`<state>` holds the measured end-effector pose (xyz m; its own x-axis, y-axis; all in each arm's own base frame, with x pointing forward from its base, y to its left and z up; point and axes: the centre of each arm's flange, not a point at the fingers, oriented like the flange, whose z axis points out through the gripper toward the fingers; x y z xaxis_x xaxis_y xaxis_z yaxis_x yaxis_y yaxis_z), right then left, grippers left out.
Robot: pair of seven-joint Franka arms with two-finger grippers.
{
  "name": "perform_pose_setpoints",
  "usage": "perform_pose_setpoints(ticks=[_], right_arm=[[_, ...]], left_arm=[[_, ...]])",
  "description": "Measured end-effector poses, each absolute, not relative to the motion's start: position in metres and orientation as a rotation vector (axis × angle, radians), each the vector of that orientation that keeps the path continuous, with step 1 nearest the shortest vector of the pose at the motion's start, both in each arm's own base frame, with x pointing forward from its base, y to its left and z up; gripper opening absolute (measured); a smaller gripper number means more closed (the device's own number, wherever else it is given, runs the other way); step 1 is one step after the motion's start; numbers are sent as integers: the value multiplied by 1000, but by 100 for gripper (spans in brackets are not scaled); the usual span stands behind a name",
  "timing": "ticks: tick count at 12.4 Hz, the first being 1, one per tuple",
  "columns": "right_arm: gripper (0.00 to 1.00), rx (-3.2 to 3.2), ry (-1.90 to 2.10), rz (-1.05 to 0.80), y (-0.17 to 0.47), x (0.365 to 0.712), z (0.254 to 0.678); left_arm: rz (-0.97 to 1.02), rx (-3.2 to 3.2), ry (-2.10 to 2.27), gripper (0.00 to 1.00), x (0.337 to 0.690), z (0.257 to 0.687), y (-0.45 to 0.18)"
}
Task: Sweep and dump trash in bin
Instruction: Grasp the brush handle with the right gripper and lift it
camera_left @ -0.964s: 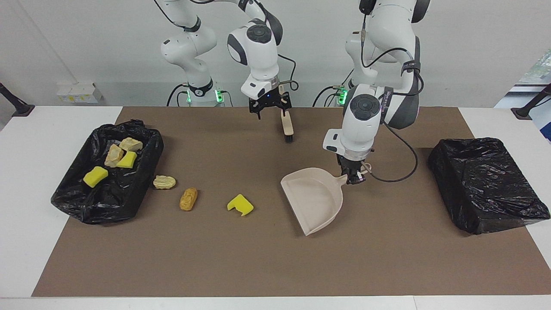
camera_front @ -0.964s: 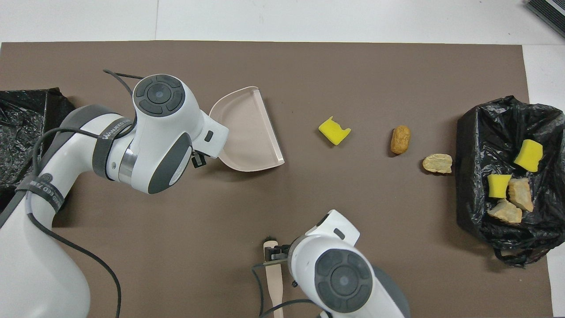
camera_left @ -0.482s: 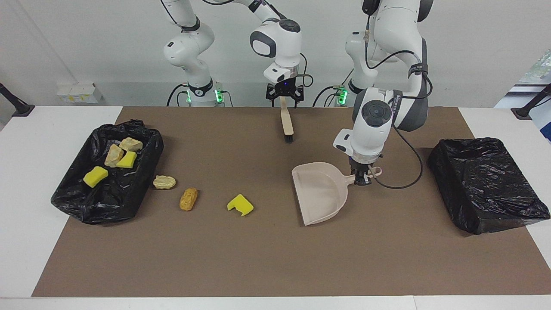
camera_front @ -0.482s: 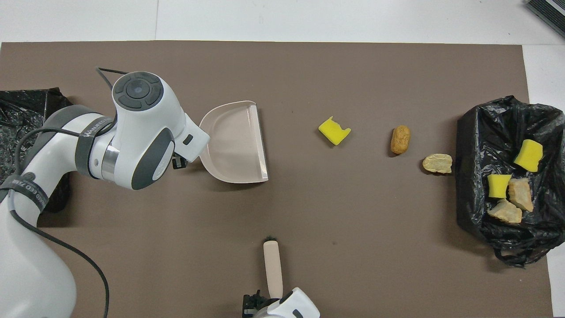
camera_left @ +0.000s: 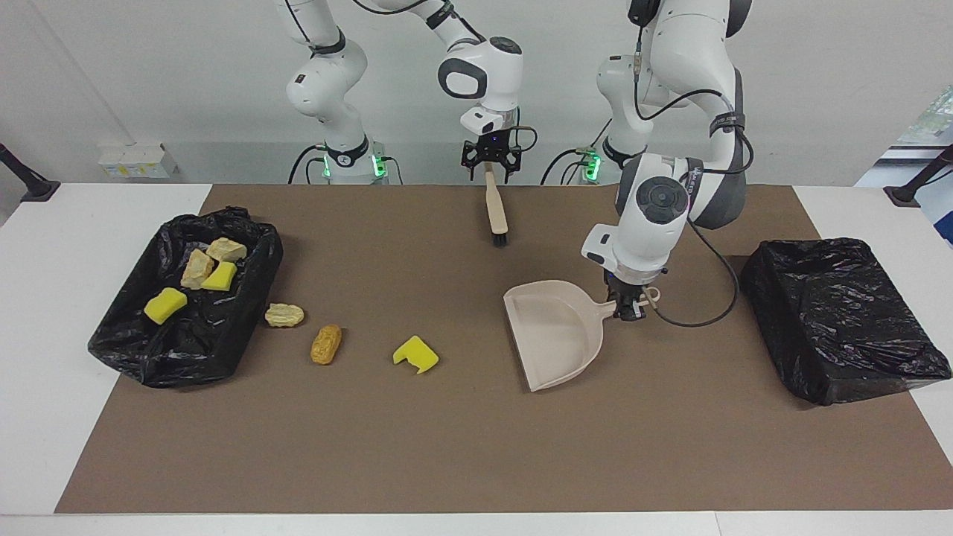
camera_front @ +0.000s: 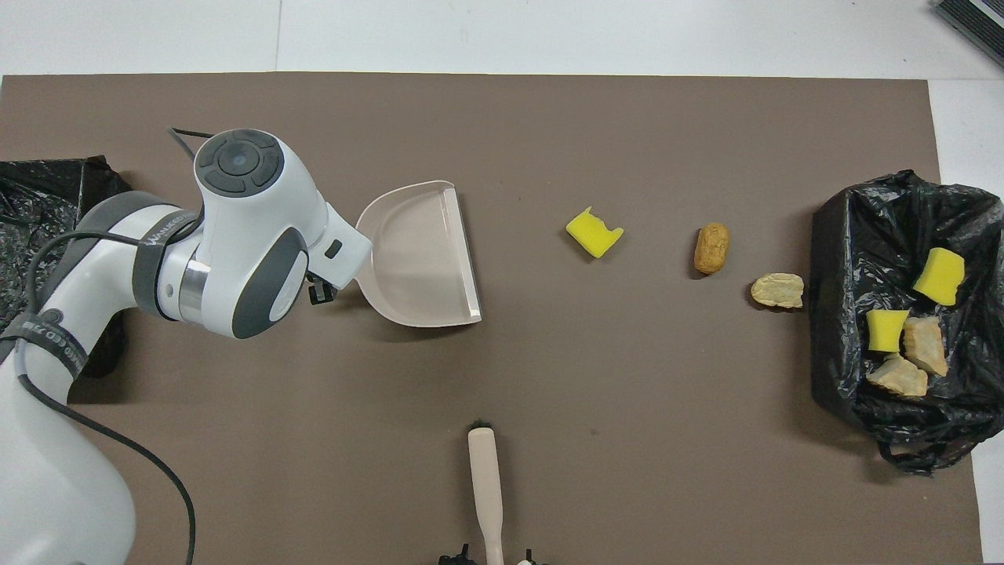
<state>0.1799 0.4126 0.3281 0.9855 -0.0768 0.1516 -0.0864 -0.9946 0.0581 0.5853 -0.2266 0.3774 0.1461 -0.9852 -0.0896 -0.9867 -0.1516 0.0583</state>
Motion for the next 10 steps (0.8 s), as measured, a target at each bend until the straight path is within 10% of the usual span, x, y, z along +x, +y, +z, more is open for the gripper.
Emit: perform_pose_setpoints(ticks=[5,10], right_arm=[[29,3069,-116,233,414,177,329],[26,3086,-216,268,407,227,363]], left_arm=[[129,-2425,1955,31,579,380,-248],[123,-2467,1896,31,574,379,-259]])
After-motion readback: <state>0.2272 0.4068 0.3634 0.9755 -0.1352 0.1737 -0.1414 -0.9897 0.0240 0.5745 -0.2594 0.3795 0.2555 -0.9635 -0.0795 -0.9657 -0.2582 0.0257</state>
